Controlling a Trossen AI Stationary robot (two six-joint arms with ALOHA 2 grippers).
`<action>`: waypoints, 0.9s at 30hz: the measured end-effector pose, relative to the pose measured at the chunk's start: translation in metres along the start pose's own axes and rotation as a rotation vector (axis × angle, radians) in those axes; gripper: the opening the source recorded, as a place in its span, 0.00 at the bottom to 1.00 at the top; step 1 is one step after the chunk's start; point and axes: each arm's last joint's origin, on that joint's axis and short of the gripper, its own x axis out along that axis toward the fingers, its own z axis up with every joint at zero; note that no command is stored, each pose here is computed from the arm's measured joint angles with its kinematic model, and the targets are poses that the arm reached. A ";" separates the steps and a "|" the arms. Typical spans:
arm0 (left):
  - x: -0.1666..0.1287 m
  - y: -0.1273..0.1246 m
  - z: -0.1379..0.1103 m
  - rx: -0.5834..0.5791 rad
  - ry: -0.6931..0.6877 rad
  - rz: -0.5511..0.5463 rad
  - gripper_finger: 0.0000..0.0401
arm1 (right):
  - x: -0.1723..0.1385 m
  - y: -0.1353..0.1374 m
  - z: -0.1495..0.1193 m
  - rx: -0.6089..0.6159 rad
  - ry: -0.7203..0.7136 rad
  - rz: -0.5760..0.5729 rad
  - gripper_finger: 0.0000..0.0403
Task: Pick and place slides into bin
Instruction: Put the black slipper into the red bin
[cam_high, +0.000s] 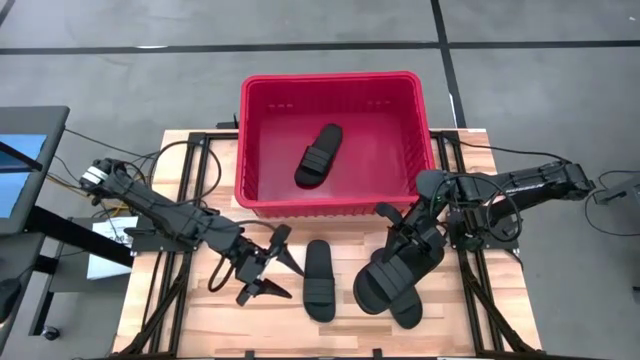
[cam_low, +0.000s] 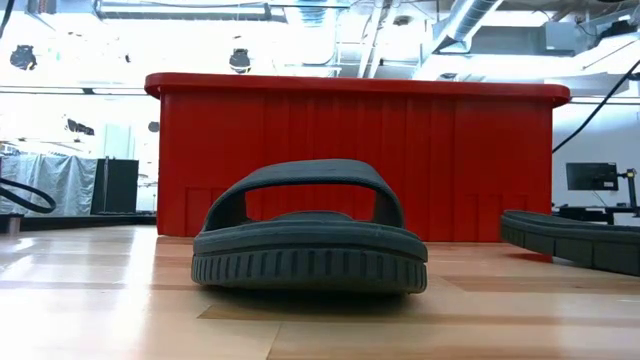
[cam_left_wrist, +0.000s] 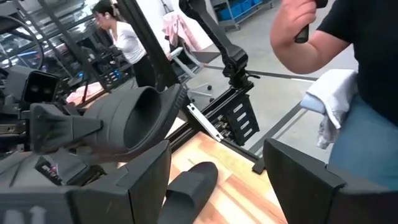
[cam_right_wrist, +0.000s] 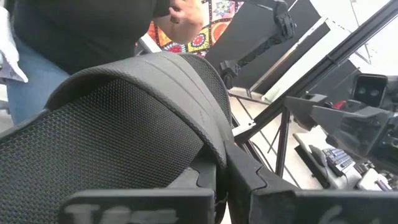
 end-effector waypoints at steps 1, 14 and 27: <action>0.000 -0.001 0.001 0.001 0.000 0.001 0.62 | 0.000 0.000 0.000 0.000 0.000 0.000 0.00; 0.009 -0.003 -0.003 0.082 0.038 0.106 0.62 | 0.000 -0.001 0.001 -0.004 -0.004 -0.004 0.00; 0.085 -0.002 -0.011 0.437 0.295 0.228 0.62 | 0.000 -0.001 0.001 0.029 -0.007 -0.009 0.00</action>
